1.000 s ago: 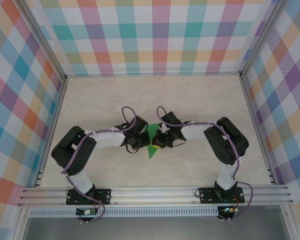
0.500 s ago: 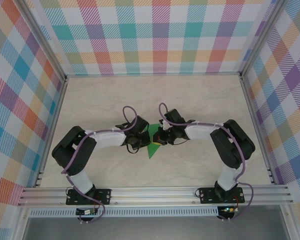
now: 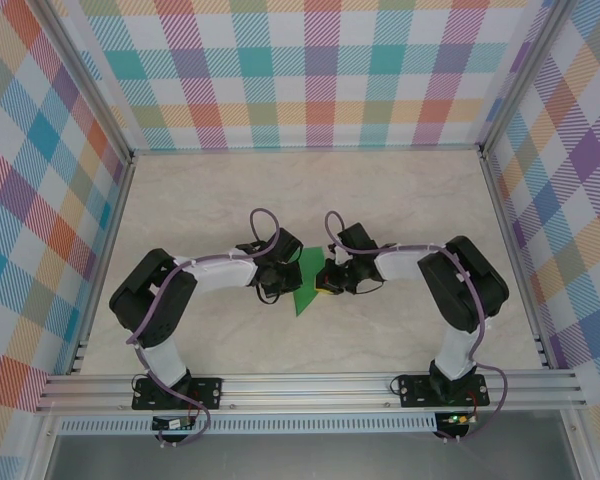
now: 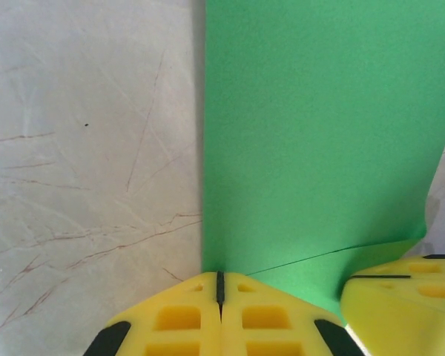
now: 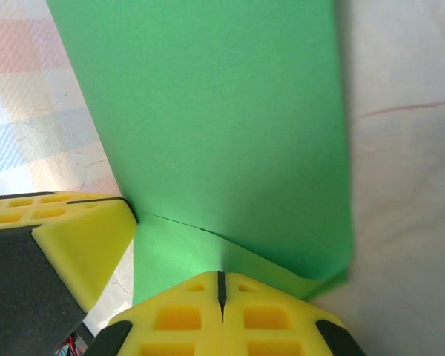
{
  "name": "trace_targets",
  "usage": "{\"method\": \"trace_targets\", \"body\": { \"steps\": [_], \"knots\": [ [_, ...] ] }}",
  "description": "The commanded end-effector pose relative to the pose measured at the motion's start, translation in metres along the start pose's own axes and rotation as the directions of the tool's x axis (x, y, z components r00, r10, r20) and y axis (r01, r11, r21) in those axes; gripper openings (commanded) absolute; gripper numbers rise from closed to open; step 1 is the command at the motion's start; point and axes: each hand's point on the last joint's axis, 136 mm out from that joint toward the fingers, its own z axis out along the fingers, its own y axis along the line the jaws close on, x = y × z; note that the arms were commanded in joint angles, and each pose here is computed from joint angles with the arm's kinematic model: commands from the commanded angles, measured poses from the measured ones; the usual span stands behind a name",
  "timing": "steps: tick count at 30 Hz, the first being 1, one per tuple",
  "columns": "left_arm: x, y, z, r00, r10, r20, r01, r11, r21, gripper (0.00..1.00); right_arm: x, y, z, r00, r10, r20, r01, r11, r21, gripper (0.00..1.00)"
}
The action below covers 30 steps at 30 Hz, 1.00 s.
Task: Fold a paper plane with a square sheet of paper (pick it up from the middle)
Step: Third fold the triangle at the center of the table.
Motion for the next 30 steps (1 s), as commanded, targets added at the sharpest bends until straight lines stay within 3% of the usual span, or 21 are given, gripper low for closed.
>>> {"method": "trace_targets", "body": {
  "steps": [1,7,12,18,24,30],
  "knots": [
    [0.034,0.07,0.018,0.995,-0.016,-0.103,-0.012,0.964,-0.266,0.0,-0.003,-0.038,-0.016,0.998,0.042,0.054,-0.048,0.991,0.126,0.0],
    [0.035,0.067,0.019,0.994,0.0,-0.111,-0.029,0.965,-0.26,0.0,-0.024,-0.006,-0.047,0.986,-0.03,0.161,0.018,0.997,0.076,0.0],
    [0.032,0.061,0.02,0.994,0.018,-0.107,-0.045,0.965,-0.258,0.0,-0.012,0.027,-0.033,0.99,-0.089,0.109,0.087,0.996,0.016,0.0],
    [0.032,0.058,0.02,0.994,0.03,-0.108,-0.057,0.966,-0.252,0.0,-0.007,0.033,-0.008,0.997,-0.07,0.034,0.071,0.997,-0.031,0.0],
    [0.033,0.06,0.021,0.993,0.031,-0.113,-0.06,0.964,-0.258,0.0,-0.008,0.022,0.003,0.998,-0.056,0.002,0.056,0.998,0.012,0.0],
    [0.036,0.073,0.019,0.993,0.02,-0.115,-0.056,0.945,-0.323,0.0,-0.009,-0.026,-0.002,0.999,0.032,0.04,-0.039,0.986,0.161,0.0]
  ]
}}
